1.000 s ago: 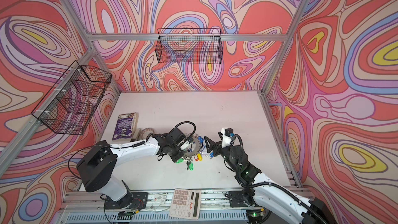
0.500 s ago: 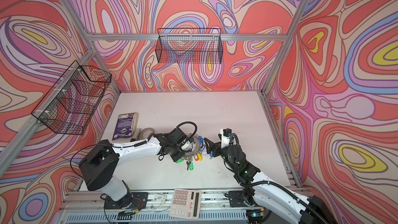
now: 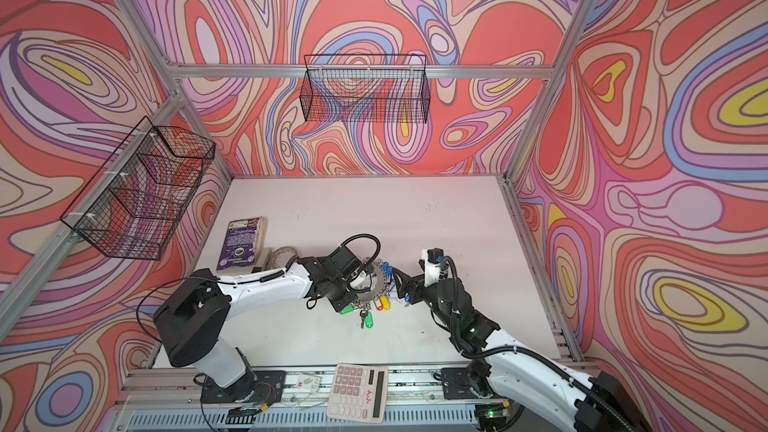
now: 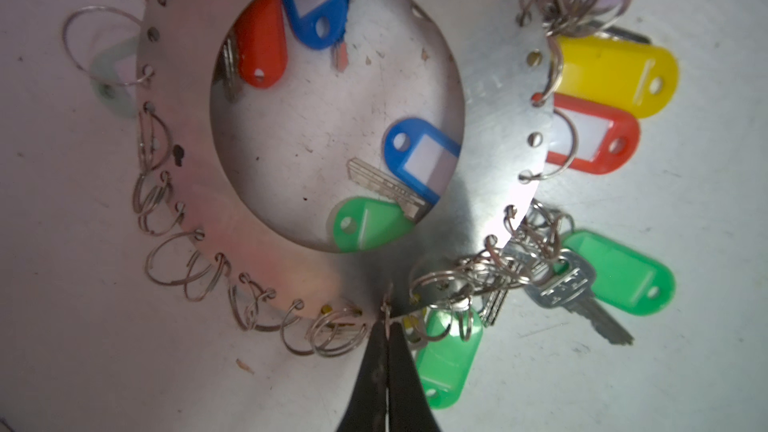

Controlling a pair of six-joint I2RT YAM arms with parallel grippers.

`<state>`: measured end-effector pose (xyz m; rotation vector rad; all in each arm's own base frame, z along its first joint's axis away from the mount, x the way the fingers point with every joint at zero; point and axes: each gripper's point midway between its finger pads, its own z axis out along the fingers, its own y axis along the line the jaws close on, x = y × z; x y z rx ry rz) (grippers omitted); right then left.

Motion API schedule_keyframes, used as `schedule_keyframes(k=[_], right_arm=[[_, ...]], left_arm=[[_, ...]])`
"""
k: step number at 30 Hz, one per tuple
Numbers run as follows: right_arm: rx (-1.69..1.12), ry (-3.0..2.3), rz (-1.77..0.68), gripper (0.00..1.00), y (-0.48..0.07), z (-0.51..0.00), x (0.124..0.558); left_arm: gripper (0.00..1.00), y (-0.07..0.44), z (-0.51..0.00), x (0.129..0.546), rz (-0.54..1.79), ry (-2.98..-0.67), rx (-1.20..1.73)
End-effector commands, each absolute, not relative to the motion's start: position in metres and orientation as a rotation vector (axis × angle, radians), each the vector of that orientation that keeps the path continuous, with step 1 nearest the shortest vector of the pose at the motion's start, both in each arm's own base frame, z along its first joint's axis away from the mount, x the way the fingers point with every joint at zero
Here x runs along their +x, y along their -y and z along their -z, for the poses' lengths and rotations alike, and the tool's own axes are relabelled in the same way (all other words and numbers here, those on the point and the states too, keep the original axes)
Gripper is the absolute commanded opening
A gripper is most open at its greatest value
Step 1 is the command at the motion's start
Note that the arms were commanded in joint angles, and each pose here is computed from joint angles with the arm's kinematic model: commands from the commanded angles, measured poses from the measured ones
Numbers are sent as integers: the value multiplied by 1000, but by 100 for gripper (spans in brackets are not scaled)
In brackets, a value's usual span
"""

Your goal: Put the keys on the keyring

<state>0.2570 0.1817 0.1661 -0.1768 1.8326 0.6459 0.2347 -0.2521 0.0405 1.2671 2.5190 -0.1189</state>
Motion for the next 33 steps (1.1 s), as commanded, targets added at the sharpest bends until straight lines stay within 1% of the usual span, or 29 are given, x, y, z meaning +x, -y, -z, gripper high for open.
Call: schedule_keyframes(k=[1, 8, 11, 14, 16, 22, 26, 29, 33], right_arm=[[-183, -1781, -667, 98, -189, -188, 264], [-208, -1829, -668, 98, -209, -197, 288], [-203, -1860, -729, 98, -215, -200, 300], [-171, -1900, -800, 96, -214, -204, 318], [-168, -1889, -861, 95, -215, -211, 323], [-247, -1849, -934, 96, -226, -234, 322], [-314, -1805, -1007, 95, -233, -249, 311], [-313, -1749, -1068, 95, -225, -259, 306], [-316, -1658, -1182, 95, -213, -268, 298]], left_arm=[[0, 254, -75, 240, 124, -2438, 1170], [0, 260, -136, 253, 192, -2197, 977], [0, 261, -162, 261, 220, -2078, 892], [0, 263, -183, 267, 259, -1974, 816], [0, 267, -195, 269, 301, -1904, 779], [0, 285, -241, 269, 476, -1644, 683], [0, 301, -268, 263, 603, -1509, 673], [0, 309, -283, 261, 692, -1455, 679], [0, 307, -296, 263, 886, -1425, 687]])
